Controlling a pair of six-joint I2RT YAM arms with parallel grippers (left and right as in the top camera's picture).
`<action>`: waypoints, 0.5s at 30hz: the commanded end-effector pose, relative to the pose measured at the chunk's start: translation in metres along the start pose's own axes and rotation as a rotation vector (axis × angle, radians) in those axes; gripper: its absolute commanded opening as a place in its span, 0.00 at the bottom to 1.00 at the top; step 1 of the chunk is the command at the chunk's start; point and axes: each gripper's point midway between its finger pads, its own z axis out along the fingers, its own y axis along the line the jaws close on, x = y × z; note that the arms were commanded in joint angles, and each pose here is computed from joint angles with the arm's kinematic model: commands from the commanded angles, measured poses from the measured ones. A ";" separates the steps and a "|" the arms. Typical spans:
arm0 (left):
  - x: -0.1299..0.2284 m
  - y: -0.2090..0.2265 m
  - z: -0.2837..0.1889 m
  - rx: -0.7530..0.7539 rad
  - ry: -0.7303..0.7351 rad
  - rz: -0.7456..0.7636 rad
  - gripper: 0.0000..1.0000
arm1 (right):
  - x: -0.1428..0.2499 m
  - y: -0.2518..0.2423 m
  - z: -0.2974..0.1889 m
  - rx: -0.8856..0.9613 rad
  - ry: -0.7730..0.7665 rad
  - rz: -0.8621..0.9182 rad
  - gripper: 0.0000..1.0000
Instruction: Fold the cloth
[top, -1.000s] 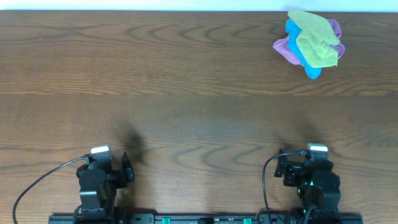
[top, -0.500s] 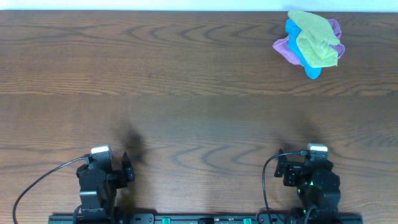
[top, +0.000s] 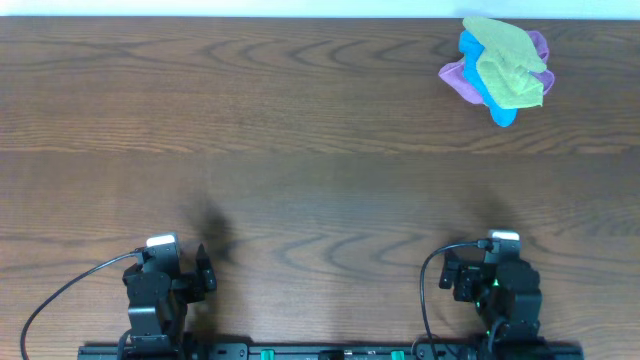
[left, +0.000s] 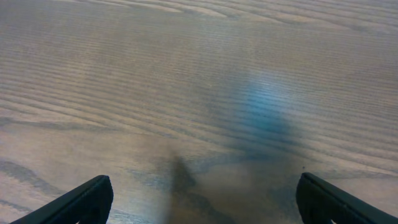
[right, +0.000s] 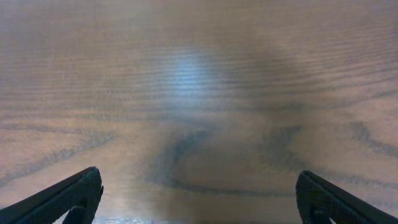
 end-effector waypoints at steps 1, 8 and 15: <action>0.009 0.004 0.002 -0.021 0.028 0.000 0.95 | 0.003 -0.001 0.001 0.000 0.013 -0.007 0.99; 0.009 0.004 0.002 -0.021 0.028 0.000 0.95 | -0.007 0.000 -0.005 -0.001 -0.006 -0.005 0.99; 0.009 0.004 0.002 -0.021 0.028 0.000 0.96 | -0.015 0.000 -0.010 0.001 0.021 -0.008 0.99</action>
